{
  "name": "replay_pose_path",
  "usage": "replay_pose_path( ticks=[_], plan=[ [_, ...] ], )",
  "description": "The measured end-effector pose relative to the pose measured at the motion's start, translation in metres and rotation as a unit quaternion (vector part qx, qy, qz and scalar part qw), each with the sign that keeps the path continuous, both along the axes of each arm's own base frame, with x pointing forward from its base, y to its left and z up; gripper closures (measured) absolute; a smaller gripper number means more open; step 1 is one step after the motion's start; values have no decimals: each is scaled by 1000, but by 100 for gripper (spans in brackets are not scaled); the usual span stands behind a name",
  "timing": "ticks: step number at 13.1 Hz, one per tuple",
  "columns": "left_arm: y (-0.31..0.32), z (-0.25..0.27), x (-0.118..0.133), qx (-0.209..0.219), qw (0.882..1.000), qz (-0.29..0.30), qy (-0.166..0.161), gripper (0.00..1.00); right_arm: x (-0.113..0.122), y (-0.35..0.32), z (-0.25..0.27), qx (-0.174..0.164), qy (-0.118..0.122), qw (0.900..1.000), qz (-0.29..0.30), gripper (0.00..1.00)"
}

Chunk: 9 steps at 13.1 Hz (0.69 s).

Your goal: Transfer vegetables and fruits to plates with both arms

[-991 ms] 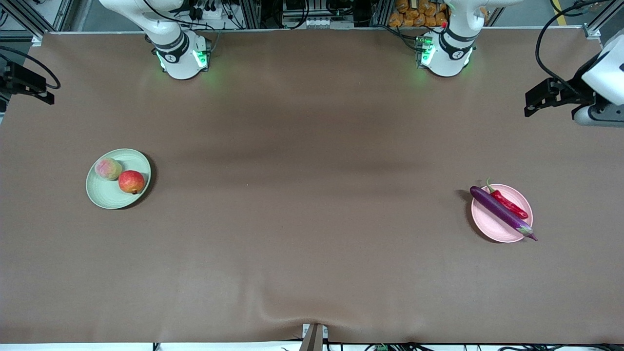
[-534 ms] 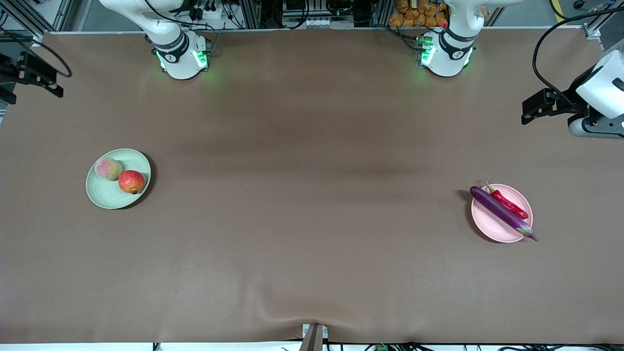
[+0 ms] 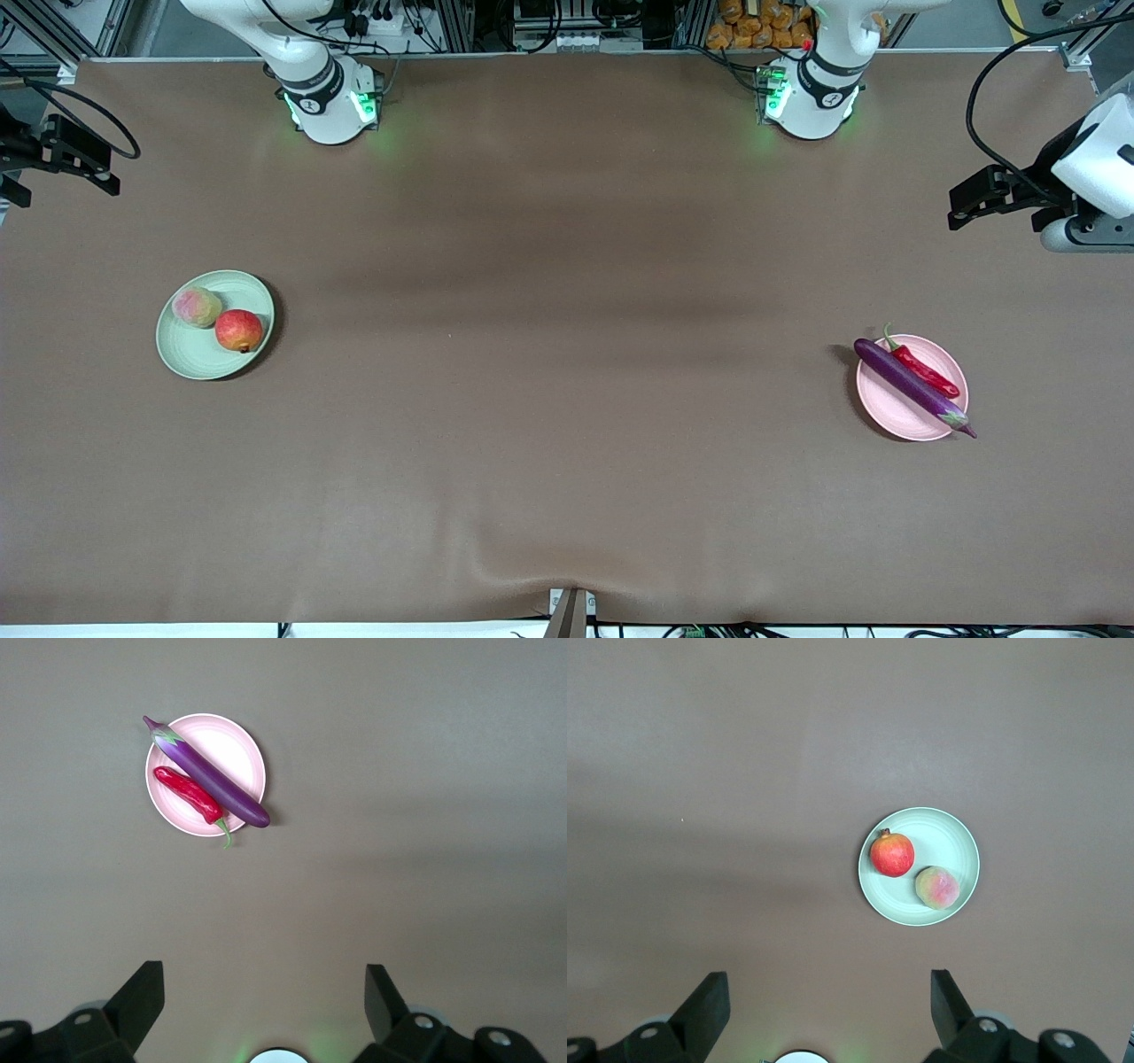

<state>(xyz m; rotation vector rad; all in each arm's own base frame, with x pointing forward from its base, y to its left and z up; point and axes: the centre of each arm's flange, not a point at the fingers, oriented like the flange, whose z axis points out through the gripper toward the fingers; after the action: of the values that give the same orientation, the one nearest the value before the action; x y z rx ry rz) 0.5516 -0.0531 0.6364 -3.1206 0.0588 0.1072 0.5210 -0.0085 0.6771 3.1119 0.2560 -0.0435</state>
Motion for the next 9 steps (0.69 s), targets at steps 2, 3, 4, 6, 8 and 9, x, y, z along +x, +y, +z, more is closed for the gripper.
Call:
replay_pose_path(
  ticks=[2,3,4,6,8,9],
  plan=[
    [1,0,0,0,1000,0,0,0,1,1,-1,0,1,1000,1,0],
    [1,0,0,0,1000,-3,0,0,1,1,-2,0,2,1000,1,0],
    [1,0,0,-1,1000,-8,0,0,1,2,-2,0,2,1000,2,0],
    [1,0,0,-1,1000,-11,0,0,2,3,-3,0,2,1000,3,0],
    [1,0,0,-1,1000,-11,0,0,3,3,-5,0,4,1000,3,0],
    [1,0,0,-1,1000,-11,0,0,4,3,-5,0,4,1000,3,0]
  ],
)
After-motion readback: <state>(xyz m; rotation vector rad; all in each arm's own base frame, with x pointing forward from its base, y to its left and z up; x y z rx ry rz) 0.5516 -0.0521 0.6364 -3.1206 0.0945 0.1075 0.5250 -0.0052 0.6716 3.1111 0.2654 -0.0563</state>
